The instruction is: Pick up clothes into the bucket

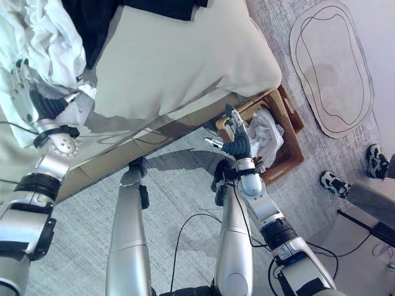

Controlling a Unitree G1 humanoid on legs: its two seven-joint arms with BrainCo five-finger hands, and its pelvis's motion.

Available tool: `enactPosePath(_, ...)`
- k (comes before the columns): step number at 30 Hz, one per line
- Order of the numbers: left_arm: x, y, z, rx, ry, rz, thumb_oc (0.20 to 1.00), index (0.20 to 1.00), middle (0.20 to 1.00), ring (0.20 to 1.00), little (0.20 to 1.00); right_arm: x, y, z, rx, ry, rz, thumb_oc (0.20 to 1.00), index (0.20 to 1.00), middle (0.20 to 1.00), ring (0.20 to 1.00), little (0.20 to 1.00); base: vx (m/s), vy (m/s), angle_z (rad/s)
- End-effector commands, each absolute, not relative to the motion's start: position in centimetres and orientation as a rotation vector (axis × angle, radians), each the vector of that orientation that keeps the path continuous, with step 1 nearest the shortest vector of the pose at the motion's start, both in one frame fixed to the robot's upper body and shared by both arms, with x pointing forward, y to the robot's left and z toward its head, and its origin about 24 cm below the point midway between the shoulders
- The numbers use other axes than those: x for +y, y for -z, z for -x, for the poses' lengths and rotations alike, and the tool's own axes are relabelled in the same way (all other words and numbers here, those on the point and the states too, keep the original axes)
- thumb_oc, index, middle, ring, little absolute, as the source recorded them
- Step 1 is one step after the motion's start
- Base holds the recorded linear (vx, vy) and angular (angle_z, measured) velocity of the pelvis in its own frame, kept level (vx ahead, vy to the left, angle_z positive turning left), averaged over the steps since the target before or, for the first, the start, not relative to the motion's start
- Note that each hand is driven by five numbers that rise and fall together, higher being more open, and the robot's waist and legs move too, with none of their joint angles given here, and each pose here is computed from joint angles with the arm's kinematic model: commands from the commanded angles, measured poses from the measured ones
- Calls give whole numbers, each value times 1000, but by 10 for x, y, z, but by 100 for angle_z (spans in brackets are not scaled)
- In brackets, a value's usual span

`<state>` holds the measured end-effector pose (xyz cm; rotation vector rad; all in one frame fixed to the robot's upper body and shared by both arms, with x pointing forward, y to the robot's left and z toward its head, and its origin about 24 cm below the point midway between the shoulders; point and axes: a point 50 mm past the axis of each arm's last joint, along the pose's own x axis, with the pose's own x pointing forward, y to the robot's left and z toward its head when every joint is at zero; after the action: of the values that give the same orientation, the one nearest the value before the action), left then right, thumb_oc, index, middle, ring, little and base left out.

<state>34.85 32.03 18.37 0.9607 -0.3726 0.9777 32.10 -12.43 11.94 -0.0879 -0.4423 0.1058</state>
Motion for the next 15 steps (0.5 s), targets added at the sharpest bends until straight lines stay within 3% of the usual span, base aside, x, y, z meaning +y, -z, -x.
enactPosePath(1, 358, -143, -319, -178, -1133, -993, 1000, 1000, 1000, 1000, 1000, -122, -133, -310, -553, -107, -3, 1000, 1000, 1000, 1000, 1000, 0, 0, 0)
enactPosePath(15, 343, -82, -313, 49, -1044, -879, 1000, 1000, 1000, 1000, 1000, -119, -128, -309, -528, -108, -16, 1000, 1000, 1000, 1000, 1000, 0, 0, 0)
